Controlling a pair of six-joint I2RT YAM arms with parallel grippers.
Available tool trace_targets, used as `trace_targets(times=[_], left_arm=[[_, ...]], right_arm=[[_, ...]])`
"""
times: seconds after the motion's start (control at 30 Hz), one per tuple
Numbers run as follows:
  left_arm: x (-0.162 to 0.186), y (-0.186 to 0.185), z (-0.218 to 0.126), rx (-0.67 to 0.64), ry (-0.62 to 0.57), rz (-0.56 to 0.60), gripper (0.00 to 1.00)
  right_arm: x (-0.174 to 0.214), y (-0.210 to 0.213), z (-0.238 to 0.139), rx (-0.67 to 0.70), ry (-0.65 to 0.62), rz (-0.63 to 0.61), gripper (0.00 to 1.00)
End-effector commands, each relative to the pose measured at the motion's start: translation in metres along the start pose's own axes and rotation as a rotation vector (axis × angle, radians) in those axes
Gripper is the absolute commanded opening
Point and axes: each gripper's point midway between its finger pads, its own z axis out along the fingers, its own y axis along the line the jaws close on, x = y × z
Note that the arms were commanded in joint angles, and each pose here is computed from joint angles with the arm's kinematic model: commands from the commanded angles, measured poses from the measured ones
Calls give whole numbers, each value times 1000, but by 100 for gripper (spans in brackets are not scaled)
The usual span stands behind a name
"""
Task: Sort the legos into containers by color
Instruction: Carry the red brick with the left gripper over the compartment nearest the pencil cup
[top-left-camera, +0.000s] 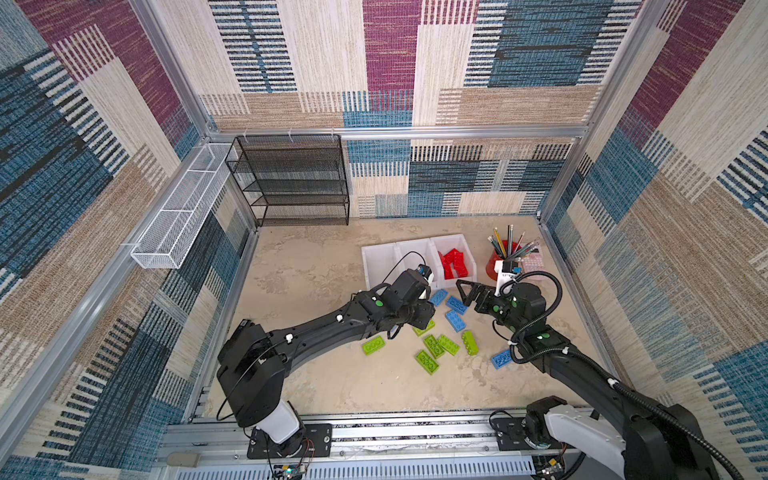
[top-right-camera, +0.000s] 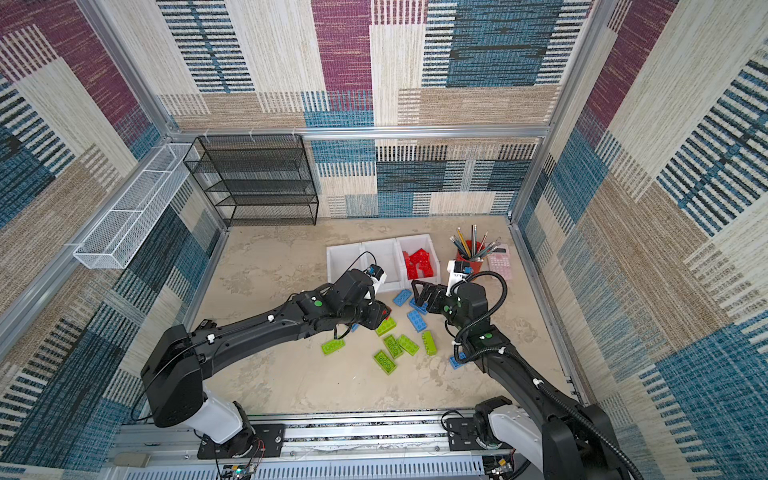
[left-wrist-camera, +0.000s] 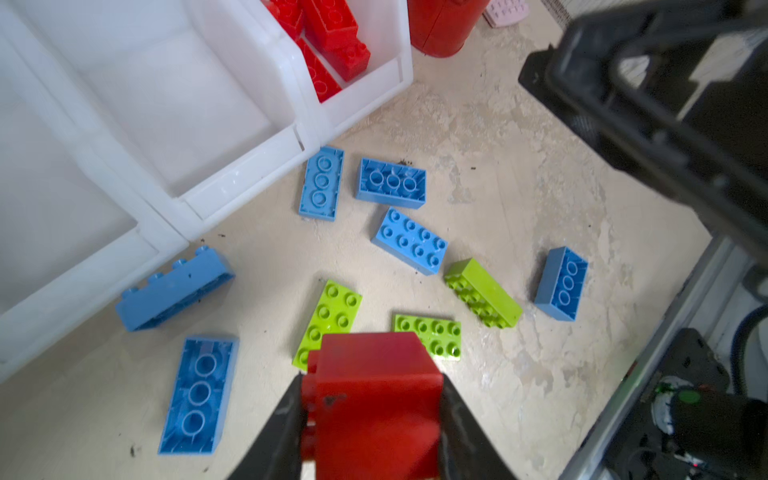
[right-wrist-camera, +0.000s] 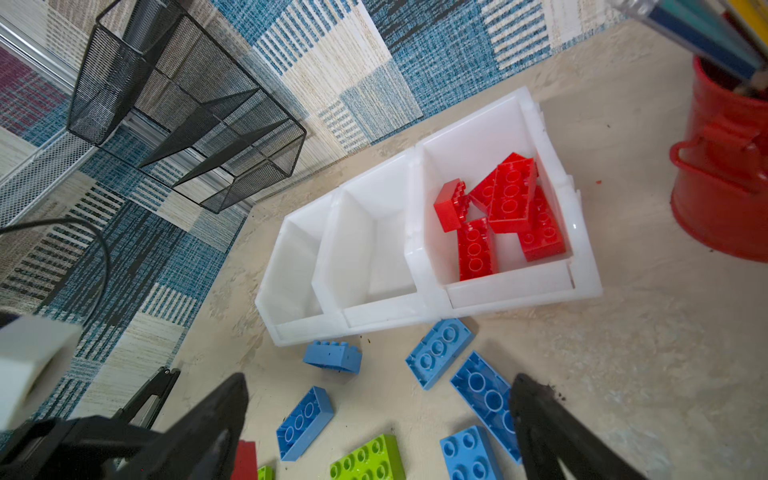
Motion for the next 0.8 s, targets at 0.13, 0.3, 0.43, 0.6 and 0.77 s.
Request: trace_targets(times=[0.13, 0.3, 0.43, 0.6, 0.77], left_arm=[[-57, -9, 21, 72, -67, 24, 32], [-82, -6, 41, 81, -75, 18, 32], [-100, -4, 54, 90, -81, 18, 32], [-117, -1, 72, 108, -84, 10, 32], [-126, 7, 98, 114, -70, 0, 33]], right_arm=[[10, -1, -10, -20, -1, 26, 99], [11, 2, -15, -51, -20, 39, 99], [11, 6, -23, -79, -48, 57, 99], [10, 3, -31, -77, -93, 58, 99], [8, 2, -32, -75, -105, 58, 99]])
